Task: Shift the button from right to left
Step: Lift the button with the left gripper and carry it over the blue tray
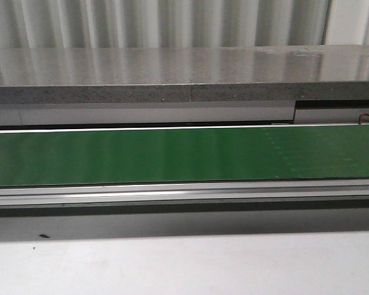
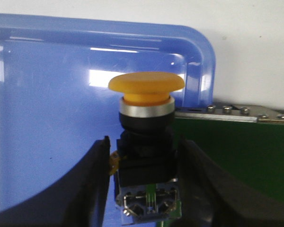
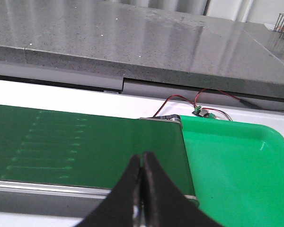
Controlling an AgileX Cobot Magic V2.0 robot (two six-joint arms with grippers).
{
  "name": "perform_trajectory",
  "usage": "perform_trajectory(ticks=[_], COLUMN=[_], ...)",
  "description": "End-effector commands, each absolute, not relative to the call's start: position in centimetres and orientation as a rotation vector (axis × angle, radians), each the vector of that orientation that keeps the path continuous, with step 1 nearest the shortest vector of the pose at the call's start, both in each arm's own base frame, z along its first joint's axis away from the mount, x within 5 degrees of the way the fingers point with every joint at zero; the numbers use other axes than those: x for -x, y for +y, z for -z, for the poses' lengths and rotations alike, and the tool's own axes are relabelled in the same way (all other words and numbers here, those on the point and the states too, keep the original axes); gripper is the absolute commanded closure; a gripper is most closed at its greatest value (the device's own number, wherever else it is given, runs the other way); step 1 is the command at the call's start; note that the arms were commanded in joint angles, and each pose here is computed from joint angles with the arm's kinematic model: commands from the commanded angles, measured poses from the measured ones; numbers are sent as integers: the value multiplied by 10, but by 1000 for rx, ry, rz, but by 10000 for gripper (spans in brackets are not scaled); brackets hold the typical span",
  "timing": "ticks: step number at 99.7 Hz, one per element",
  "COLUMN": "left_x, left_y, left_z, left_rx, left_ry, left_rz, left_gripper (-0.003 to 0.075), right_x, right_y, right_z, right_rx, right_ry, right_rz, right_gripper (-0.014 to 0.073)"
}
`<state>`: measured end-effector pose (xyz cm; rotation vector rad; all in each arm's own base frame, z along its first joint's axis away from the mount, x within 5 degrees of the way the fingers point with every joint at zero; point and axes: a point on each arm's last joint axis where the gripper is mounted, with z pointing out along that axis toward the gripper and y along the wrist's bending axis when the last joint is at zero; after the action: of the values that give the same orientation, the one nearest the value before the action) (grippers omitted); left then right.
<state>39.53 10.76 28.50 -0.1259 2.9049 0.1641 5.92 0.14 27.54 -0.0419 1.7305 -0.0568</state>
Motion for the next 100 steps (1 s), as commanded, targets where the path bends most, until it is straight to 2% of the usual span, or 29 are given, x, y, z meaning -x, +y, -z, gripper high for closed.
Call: perform_trajectory(ticks=[1,16,34,68,87,93,100], left_x=[-379,-365,-354,-355,-360,-361,-361], left_y=[120,142,162,165,165,166,166], left_z=[-307,-283,-258,-233,-211,-206,-202], left_rx=[167,171,208,186,203,199,198], left_ry=[2879,2957,2962,2897,2951,2966,2979], left_rz=[-177,-193,-234,-256,-199,-196,-193], left_gripper=[651,651,651,648,646,622,517], right_x=[-60,-60,-60,-60,-60,-60,-60], right_y=[0,0,0,0,0,0,0], right_z=[-291,-291,-291,-291,-291,-291,-291], right_rx=[34,34,34,34,34,34,34], right_ry=[1630,1630,1630,1630,1630,1630,1630], right_rz=[71,71,71,71,71,71,71], right_gripper=[662,662,662,662,662,662,662])
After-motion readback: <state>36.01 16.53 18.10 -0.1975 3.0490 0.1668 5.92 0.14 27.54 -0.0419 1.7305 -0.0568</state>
